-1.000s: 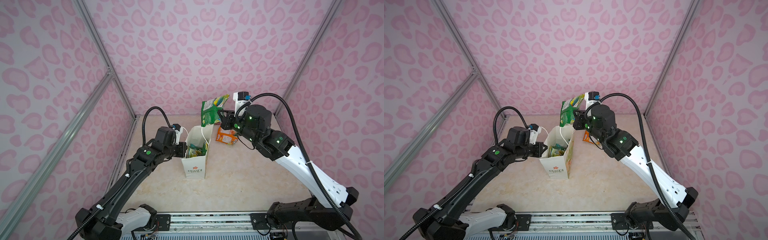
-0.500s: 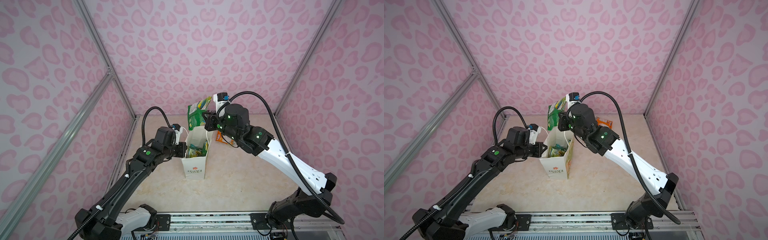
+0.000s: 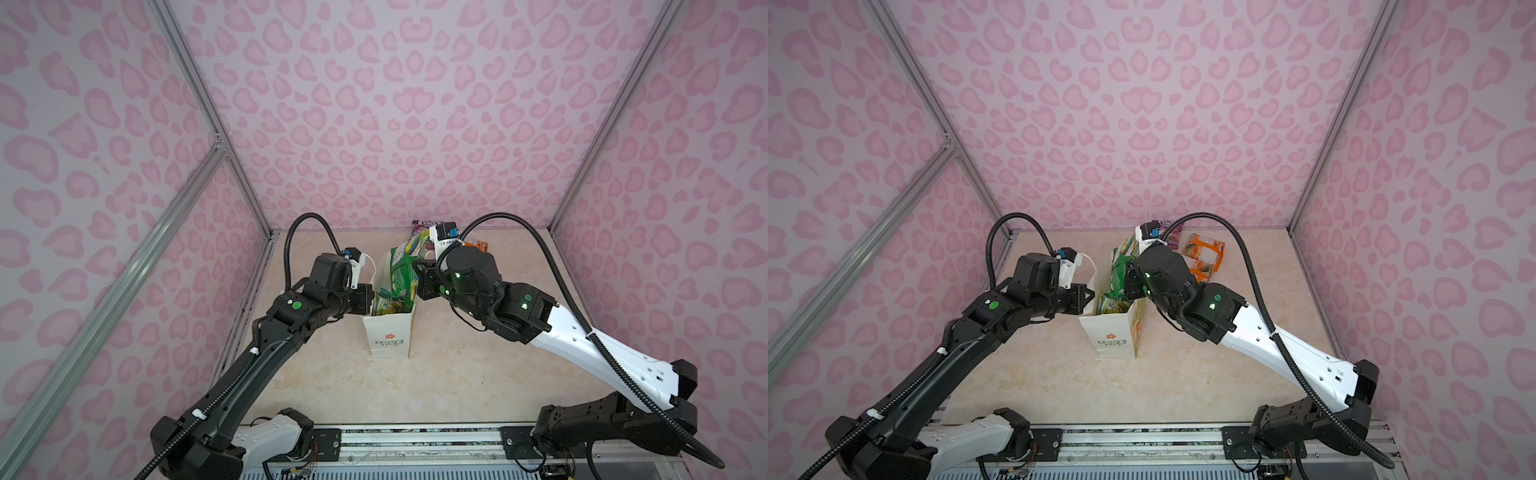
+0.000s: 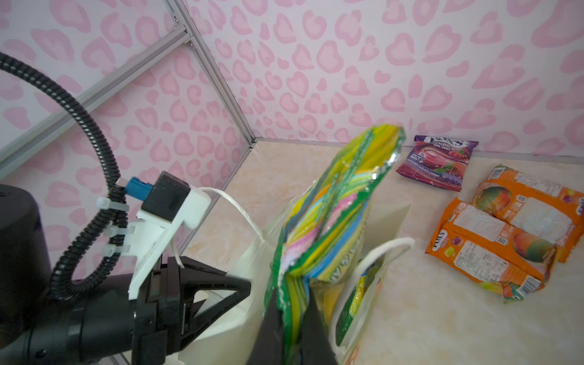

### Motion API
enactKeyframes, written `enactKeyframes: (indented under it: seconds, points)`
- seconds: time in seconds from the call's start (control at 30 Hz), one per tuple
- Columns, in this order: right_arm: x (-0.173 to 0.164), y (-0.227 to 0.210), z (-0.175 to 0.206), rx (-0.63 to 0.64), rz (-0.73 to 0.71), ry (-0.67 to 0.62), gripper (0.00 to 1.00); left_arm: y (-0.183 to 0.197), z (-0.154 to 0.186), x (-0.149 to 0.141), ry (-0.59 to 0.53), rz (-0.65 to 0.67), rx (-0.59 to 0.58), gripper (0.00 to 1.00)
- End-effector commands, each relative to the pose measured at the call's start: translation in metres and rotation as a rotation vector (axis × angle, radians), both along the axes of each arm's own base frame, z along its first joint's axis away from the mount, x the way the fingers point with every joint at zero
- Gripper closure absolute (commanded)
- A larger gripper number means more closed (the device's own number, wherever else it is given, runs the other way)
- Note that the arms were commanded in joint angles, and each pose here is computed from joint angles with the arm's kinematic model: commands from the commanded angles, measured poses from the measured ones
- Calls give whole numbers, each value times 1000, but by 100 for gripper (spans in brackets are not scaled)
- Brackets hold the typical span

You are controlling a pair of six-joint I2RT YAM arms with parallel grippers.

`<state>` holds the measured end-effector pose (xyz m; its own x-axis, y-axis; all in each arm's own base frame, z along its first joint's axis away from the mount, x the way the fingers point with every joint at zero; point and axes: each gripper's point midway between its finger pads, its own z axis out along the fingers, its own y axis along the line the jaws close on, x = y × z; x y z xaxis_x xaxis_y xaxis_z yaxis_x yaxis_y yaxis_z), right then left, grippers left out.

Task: Place the snacks into the paper bag
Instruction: Place the snack in the paper bag.

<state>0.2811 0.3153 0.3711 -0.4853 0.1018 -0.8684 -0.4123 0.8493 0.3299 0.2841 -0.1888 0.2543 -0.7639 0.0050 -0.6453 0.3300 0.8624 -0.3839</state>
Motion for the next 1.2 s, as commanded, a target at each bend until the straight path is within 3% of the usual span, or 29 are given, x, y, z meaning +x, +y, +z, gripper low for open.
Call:
enactKeyframes:
  seconds: [0.0,0.8,0.83,0.93,1.0,1.17]
  points:
    - [5,-6,-3,5,-57,2,100,-4,5,5,-24,-6,-22,97]
    - [15,45,-86,-100,-126,145,100,-6,7,3,-25,-17,-31,97]
    - [15,49,-90,-104,-119,158,96,-6,6,4,-25,-16,-29,97]
    - [14,58,-95,-110,-94,174,67,-6,5,4,-24,-14,-27,97]
    - [13,59,-93,-112,-92,166,58,-6,5,4,-21,-16,-29,97]
    - [11,54,-81,-98,-83,137,53,-5,5,4,-25,-11,-23,97]
